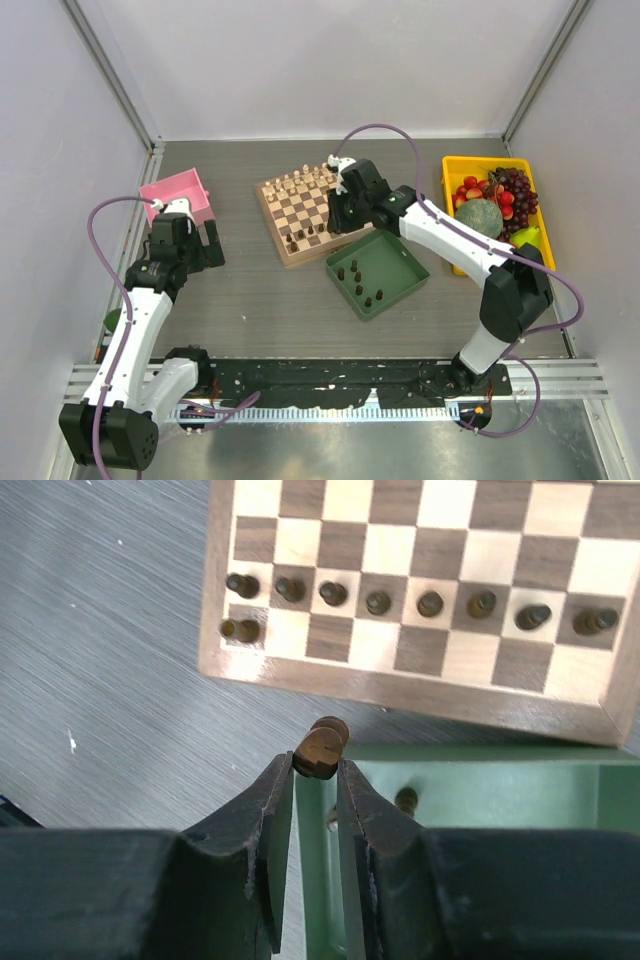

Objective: Set up the chess pieces on the board

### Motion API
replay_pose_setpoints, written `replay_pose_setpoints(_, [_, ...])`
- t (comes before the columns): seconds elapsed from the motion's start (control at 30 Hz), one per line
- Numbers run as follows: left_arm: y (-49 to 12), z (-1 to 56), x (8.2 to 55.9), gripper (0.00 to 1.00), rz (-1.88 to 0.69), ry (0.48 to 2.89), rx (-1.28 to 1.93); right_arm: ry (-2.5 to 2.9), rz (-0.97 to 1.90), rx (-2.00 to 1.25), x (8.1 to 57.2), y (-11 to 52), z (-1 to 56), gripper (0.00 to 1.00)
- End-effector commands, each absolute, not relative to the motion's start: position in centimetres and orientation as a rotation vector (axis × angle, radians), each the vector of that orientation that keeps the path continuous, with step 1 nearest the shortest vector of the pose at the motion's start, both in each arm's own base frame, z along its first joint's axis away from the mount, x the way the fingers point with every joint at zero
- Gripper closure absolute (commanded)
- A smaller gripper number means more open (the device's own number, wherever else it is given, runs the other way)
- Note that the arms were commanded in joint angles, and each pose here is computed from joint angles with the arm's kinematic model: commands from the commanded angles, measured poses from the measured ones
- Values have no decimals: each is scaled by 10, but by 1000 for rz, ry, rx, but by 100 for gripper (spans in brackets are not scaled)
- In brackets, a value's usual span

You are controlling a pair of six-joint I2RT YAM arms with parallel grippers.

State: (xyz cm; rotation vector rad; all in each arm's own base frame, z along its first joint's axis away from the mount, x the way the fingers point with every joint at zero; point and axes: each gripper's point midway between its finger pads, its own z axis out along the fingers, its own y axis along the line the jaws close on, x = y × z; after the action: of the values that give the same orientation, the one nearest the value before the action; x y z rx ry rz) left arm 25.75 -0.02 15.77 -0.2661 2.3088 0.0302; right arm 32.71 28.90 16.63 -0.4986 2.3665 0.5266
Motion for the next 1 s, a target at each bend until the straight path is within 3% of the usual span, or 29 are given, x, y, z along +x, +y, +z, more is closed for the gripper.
replay_pose_setpoints(0.0, [0,176,264,1,22,2263,-256,2329,600,-503,340,319,178,76])
replay_pose_setpoints(0.4, [0,178,264,1,16,2259,-256,2380,633,-539,353,367,144,76])
replay_pose_setpoints(0.97, [0,177,264,1,19,2262,-257,2437,599,-555,360,380,107,76])
